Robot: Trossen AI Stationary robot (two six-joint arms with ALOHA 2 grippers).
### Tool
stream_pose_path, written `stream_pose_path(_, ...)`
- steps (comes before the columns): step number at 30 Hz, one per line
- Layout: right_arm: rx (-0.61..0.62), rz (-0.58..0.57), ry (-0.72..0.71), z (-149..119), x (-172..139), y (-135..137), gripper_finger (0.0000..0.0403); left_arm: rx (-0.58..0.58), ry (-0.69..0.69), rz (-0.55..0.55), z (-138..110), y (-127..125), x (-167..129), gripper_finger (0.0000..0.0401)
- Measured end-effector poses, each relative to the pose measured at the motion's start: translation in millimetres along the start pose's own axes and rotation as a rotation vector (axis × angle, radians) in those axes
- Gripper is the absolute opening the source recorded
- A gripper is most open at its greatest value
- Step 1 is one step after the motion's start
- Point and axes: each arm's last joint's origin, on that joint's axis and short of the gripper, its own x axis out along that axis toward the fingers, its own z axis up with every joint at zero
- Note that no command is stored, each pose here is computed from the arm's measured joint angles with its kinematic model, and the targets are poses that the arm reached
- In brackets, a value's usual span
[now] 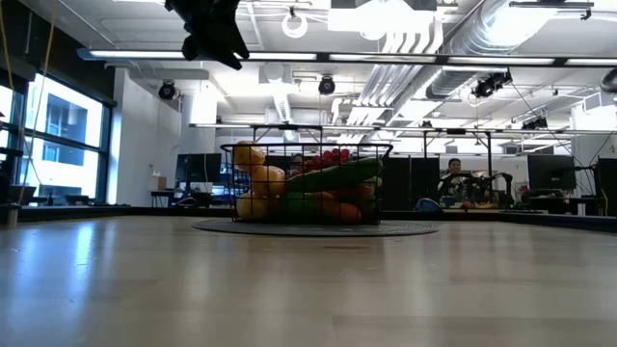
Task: Build produce basket
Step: Put the purple eggplant into the basket
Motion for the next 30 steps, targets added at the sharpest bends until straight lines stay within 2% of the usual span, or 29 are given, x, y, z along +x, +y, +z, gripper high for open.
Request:
stream_pose_path(6,0.013,-0.072,-0.008,-4,14,3,0.0248,0.001,0.000,0.000,0,0,0,0.0174)
stream_pose_path(12,0.010,-0.061,-0.004,-8,22,9,0.0230,0.002,0.000,0.000,0,0,0,0.0174)
stream_pose_path(15,0.008,-0.051,-0.004,-8,22,10,0.0191,0.002,-0.001,0.000,0,0,0,0.0174)
stream_pose_path(21,-0.008,-0.037,0.008,-6,19,11,0.0076,0.002,-0.001,0.000,0,0,0,0.0174)
stream_pose_path(24,-0.017,0.024,0.012,-4,13,14,0.0069,0.002,-0.001,0.000,0,0,0,0.0174)
stream_pose_path(30,-0.003,0.227,-0.037,12,-10,22,0.0069,0.004,-0.002,0.000,0,0,0,0.0174)
